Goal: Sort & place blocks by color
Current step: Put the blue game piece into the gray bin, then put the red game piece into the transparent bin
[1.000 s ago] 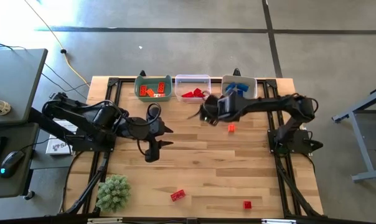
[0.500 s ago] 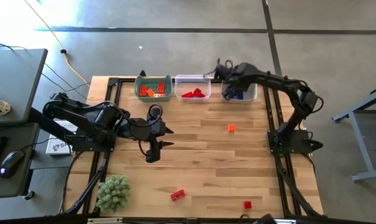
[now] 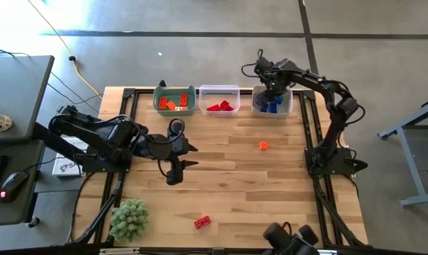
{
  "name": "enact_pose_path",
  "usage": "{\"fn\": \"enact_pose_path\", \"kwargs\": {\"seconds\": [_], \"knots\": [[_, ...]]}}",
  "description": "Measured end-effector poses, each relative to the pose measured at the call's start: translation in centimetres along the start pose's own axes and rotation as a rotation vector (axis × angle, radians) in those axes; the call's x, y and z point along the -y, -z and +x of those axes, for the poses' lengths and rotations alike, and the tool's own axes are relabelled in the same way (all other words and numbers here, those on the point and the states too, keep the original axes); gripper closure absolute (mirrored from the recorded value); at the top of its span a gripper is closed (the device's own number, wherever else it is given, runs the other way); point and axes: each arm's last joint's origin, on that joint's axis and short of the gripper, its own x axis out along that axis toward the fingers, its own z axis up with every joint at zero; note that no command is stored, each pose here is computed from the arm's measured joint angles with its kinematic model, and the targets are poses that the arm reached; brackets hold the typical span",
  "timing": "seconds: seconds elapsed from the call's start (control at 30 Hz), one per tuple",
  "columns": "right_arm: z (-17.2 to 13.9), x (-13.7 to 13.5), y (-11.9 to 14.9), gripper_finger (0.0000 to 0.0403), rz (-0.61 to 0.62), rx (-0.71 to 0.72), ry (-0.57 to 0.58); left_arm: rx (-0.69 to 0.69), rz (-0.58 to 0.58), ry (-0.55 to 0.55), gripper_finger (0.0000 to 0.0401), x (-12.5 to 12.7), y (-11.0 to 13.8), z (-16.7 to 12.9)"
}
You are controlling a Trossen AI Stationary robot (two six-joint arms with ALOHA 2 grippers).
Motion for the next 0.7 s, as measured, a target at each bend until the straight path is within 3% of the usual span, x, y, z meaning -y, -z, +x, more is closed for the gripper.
{"fn": "enact_pose_path", "kwargs": {"seconds": [0.2,0.43,0.6,0.7], "knots": [[1.6,-0.7,-0.5,0.0236,-0.044,-0.033,-0.009,0.000,0.000,0.000,0.0211,0.0,0.0,0.0],[1.2,-0.7,-0.5,0.0167,-0.058,-0.017,-0.012,0.001,-0.041,-0.004,0.0208,0.0,0.0,0.0],[0.3,-0.5,-0.1,0.0162,-0.040,-0.007,-0.027,0.000,-0.123,-0.012,0.0190,0.0,0.0,0.0],[-1.0,-0.6,0.3,0.0167,-0.045,0.031,-0.049,0.006,-0.252,-0.038,0.0176,-0.1,0.1,0.0]]}}
